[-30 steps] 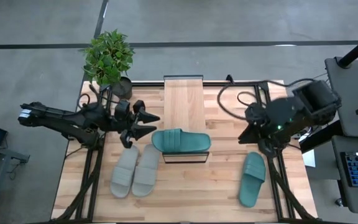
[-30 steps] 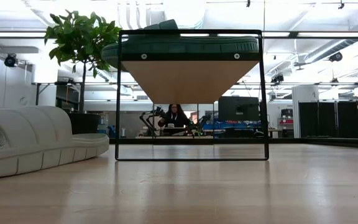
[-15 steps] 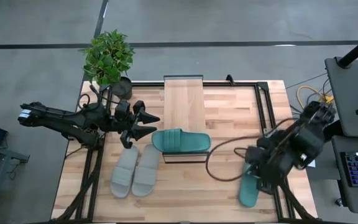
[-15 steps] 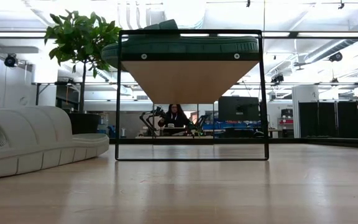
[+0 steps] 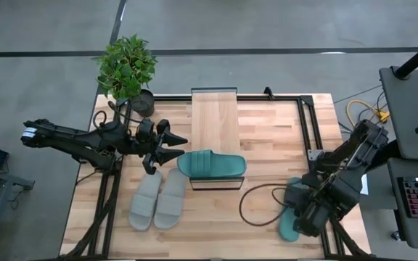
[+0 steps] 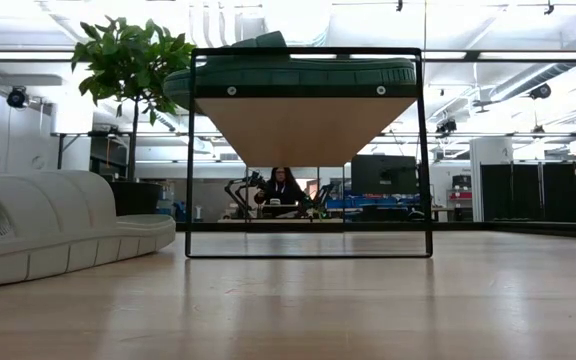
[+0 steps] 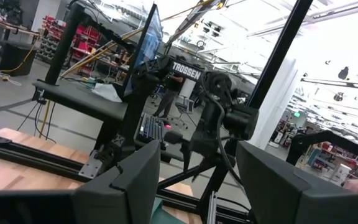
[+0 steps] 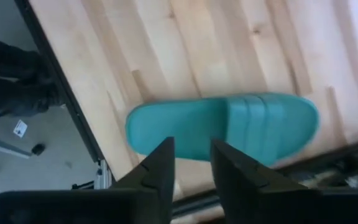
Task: Pick and place slides into the shelf
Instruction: Put the green slipper on the shelf
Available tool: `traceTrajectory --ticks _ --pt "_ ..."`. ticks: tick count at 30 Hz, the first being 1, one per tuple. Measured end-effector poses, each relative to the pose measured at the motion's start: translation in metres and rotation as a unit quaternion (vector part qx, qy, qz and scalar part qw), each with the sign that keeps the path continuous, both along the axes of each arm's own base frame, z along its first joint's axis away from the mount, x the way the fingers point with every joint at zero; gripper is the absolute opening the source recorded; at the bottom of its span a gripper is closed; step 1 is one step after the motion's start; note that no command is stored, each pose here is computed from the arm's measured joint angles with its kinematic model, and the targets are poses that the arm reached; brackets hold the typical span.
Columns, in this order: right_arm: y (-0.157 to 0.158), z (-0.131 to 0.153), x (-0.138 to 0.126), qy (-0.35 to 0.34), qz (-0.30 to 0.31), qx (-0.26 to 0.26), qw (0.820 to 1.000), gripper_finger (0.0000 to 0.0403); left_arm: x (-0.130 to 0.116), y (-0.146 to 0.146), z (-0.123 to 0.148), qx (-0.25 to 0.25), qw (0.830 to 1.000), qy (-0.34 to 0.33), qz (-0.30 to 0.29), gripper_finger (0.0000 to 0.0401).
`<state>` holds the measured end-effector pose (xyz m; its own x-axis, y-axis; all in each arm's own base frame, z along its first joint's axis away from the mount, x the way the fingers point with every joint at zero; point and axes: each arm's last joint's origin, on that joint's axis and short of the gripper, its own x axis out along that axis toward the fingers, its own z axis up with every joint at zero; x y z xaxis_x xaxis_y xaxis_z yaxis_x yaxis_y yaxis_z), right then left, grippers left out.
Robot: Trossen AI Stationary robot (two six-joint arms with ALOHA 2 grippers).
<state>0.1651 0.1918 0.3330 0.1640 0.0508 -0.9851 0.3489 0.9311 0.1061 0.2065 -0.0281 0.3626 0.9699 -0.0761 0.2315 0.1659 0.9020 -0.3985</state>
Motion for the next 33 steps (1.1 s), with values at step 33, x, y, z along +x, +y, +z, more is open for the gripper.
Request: traceTrajectory --ticks 33 --pt "-0.006 -0.142 -0.031 0.081 0.064 -0.113 0.988 0.0171 0.001 0.0 -0.007 0.002 1.0 0.021 0.0 0.0196"
